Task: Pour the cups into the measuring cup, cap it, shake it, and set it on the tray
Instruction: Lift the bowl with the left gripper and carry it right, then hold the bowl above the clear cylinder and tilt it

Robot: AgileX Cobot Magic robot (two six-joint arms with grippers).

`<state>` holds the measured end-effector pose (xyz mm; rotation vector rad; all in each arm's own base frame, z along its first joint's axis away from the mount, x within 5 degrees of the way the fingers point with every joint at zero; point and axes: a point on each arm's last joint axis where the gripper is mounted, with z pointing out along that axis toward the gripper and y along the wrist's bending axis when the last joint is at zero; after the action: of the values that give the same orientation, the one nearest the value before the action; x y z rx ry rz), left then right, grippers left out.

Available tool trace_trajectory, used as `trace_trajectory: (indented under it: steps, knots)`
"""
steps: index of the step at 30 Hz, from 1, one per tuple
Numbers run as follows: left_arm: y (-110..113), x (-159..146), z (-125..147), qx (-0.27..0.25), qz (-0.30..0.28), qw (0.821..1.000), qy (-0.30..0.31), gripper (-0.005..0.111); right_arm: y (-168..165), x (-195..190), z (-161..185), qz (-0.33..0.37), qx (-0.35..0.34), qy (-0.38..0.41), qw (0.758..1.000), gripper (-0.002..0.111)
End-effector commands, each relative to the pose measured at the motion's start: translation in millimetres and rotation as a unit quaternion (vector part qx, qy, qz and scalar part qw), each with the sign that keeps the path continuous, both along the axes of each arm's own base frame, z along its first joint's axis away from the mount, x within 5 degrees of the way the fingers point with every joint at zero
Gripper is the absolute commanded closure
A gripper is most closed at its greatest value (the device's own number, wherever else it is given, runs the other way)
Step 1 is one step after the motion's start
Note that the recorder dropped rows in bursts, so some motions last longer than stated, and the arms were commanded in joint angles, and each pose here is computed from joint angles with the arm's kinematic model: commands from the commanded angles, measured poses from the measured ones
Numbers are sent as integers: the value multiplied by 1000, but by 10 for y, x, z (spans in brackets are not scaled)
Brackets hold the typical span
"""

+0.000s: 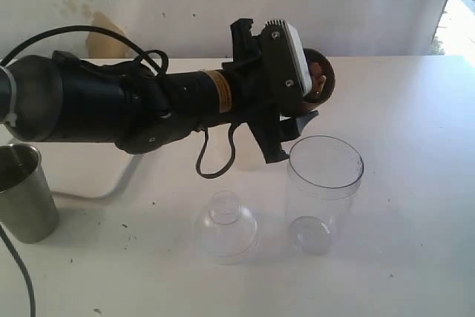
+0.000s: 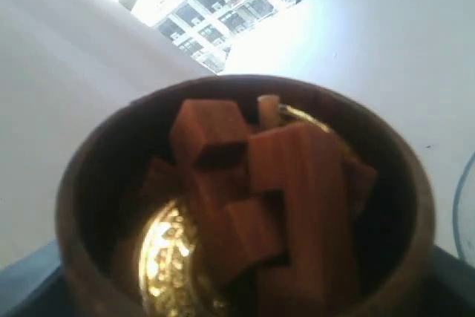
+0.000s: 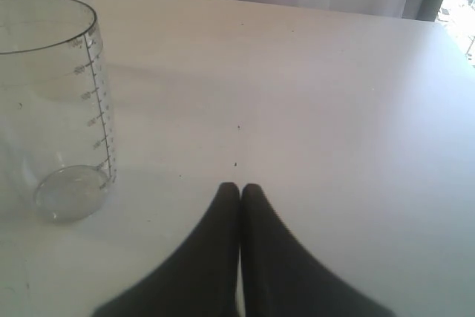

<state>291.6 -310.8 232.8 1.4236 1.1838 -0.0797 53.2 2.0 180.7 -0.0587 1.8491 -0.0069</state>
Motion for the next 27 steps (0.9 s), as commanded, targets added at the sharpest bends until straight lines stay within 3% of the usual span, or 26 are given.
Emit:
trace_trajectory:
  steps: [1,8,20,24,27]
  knots:
    - [-37,-31,107,-4,-26,998,-53,107,-1,1,10,-1,0,-8,1000,108]
    - [-67,-72,123,21,-68,992,-106,107,-1,1,10,-1,0,-8,1000,108]
    - [-65,-74,115,47,-79,986,-142,107,-1,1,10,-1,0,-8,1000,108]
    - [-59,-70,102,52,-76,987,-135,107,-1,1,10,-1,0,-8,1000,108]
    - [-62,-72,108,15,-63,994,-87,107,-1,1,10,-1,0,-8,1000,108]
